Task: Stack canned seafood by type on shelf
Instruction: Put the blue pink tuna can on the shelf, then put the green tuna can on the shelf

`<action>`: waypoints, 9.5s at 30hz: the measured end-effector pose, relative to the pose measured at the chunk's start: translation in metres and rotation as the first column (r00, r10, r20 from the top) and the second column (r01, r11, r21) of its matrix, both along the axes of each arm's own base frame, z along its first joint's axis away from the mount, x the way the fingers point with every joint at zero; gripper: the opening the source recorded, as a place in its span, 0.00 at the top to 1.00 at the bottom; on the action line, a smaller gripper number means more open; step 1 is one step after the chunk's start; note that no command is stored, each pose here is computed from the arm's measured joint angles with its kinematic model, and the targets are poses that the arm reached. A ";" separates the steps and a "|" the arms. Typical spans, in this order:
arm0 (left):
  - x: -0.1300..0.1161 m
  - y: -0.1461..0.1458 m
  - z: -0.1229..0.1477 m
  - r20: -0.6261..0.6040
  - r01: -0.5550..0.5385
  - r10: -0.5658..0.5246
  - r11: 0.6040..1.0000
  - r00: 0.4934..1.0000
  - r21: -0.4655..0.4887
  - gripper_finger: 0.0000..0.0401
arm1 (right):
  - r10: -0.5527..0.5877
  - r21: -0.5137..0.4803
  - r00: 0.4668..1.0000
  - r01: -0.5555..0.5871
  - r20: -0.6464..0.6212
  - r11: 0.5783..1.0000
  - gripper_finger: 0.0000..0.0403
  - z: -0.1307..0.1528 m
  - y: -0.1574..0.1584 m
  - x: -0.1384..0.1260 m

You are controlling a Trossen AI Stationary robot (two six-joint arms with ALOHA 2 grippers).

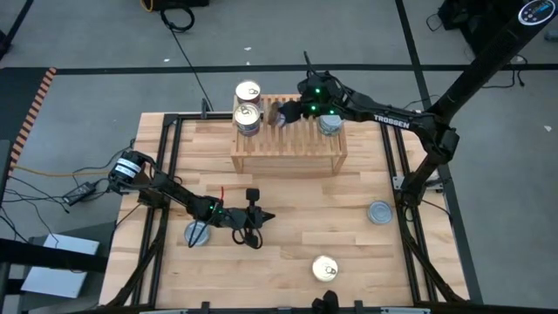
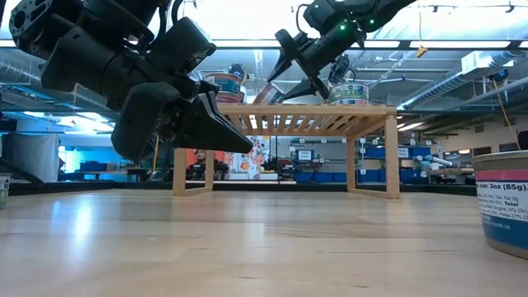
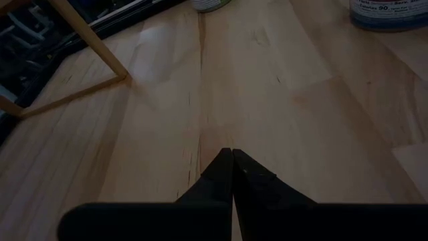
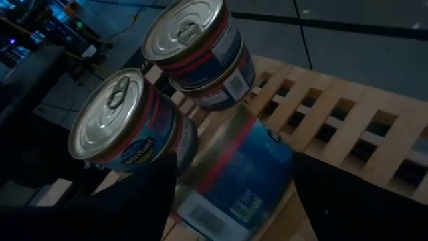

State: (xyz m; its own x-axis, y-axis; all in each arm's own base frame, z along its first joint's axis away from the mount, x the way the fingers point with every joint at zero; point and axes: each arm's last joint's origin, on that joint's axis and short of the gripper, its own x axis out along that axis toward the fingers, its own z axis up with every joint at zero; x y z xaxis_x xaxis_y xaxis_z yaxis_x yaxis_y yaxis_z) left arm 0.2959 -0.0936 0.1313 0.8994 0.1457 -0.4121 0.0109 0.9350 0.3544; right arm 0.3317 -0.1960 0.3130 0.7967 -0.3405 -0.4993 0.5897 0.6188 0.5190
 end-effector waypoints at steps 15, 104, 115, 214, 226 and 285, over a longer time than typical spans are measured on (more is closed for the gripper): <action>0.000 0.000 0.000 0.000 -0.001 0.001 1.000 1.000 -0.002 0.98 | -0.006 -0.077 0.999 0.003 -0.046 0.997 0.53 -0.001 -0.001 -0.001; 0.000 0.000 -0.001 -0.006 -0.001 0.001 1.000 1.000 -0.020 0.98 | 0.240 -0.276 0.702 -0.537 -0.671 0.797 0.70 0.010 0.063 0.045; 0.000 0.000 -0.001 -0.006 -0.001 0.001 1.000 1.000 -0.020 0.98 | 0.236 -0.293 0.671 -0.575 -0.703 0.764 0.97 0.011 0.060 0.044; -0.022 0.022 0.002 0.304 -0.095 0.139 0.983 0.943 -0.155 1.00 | 0.228 -0.368 0.825 -0.454 -0.517 0.811 0.99 -0.005 0.008 0.061; -0.031 0.028 0.000 0.331 -0.301 0.320 0.948 0.888 -0.107 1.00 | 0.234 -0.378 0.840 -0.447 -0.490 0.811 0.98 -0.003 0.004 0.061; -0.036 0.004 -0.003 0.288 -0.049 0.063 0.997 0.955 -0.055 1.00 | 0.317 0.273 0.445 -0.162 -0.837 0.948 0.99 -0.099 0.313 -0.137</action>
State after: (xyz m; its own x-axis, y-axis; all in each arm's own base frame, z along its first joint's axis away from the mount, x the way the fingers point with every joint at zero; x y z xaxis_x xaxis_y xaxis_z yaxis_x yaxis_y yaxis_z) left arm 0.2597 -0.0894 0.1281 0.9721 0.1860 -0.1427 -0.1385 0.9468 0.2904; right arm 0.1943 0.1172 0.2136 -0.0302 -0.0771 -0.9966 0.6192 0.7812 -0.0792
